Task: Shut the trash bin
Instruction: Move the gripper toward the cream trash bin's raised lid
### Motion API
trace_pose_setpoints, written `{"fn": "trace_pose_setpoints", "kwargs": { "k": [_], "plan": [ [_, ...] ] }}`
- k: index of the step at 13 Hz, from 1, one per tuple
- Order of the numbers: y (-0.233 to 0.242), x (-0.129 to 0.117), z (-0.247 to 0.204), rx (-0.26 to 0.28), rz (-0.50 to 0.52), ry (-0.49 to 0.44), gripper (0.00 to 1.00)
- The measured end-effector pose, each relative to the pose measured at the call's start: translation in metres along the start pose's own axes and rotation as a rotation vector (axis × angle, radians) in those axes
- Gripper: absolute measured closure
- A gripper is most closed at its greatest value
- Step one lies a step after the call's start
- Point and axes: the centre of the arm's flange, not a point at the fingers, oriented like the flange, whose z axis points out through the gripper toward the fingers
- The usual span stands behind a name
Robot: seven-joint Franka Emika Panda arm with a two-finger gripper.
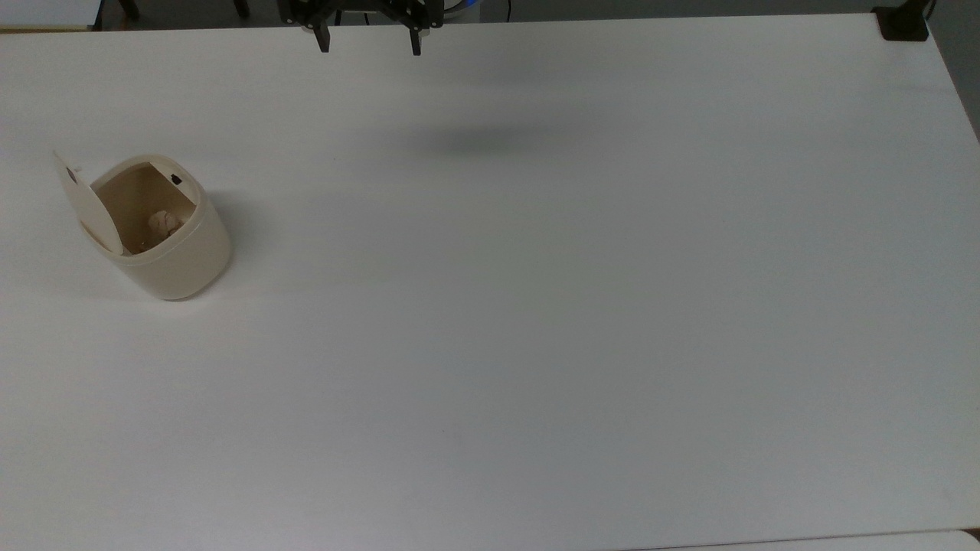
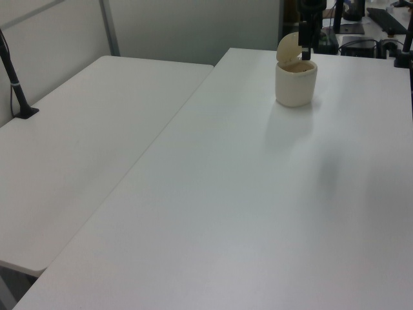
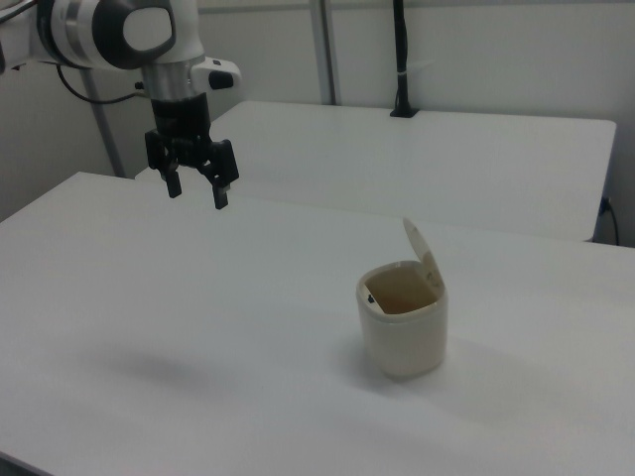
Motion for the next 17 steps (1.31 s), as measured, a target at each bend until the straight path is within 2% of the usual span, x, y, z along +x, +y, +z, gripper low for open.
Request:
{"fn": "trace_pose_setpoints", "kwargs": {
  "k": [8, 10, 14, 17],
  "plan": [
    [0.004, 0.000, 0.000, 0.000, 0.007, 0.001, 0.00],
    [0.004, 0.000, 0.000, 0.000, 0.007, 0.001, 0.03],
    [0.007, 0.000, 0.000, 0.001, 0.012, 0.001, 0.18],
    [0.023, 0.001, -0.001, 0.001, 0.042, 0.014, 0.53]
  ]
}}
